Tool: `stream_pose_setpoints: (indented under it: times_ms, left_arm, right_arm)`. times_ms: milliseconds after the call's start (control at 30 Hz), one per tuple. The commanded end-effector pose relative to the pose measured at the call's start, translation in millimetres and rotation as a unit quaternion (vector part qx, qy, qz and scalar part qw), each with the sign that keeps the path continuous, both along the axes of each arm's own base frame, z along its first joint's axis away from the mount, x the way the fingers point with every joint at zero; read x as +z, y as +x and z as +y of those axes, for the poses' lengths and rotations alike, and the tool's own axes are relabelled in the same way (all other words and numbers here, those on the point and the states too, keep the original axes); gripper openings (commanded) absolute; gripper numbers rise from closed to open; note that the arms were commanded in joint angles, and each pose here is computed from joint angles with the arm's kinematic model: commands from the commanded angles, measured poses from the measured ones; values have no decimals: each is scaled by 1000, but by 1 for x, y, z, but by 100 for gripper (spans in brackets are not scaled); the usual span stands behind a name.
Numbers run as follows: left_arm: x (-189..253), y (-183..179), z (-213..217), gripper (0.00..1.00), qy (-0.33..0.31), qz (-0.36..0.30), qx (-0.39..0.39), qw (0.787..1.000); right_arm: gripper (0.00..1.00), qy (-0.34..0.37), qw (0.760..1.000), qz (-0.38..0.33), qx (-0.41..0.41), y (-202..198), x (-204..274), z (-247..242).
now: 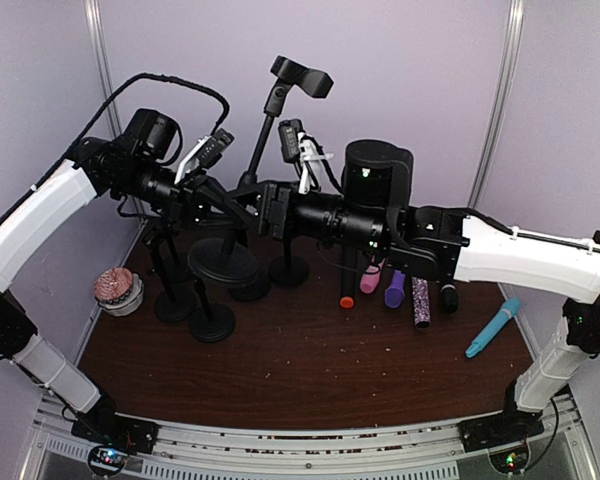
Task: Remove the microphone from the stand
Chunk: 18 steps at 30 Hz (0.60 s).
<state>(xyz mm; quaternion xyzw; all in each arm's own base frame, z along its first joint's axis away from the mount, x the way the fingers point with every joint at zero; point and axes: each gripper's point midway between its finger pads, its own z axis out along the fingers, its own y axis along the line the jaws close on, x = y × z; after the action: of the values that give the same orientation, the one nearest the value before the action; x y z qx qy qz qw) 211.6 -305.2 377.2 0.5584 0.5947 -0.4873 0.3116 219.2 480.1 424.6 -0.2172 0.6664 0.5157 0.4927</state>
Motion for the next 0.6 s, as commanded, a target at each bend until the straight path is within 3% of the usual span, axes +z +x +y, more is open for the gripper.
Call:
stream_pose_setpoints:
  times_ms: [0,300,567]
  left_arm:
    - [15,9,-1,0,-21,-41,9,999]
    - [7,14,1,0,-6,-57,22,998]
    - [7,14,2,0,-3,-64,25,998]
  right_arm:
    - [47,-7,999,-10,-46,12,8,-2]
    - [29,11,997,8,-75,21,10,-4]
    - [11,26,999,5,-42,15,21,9]
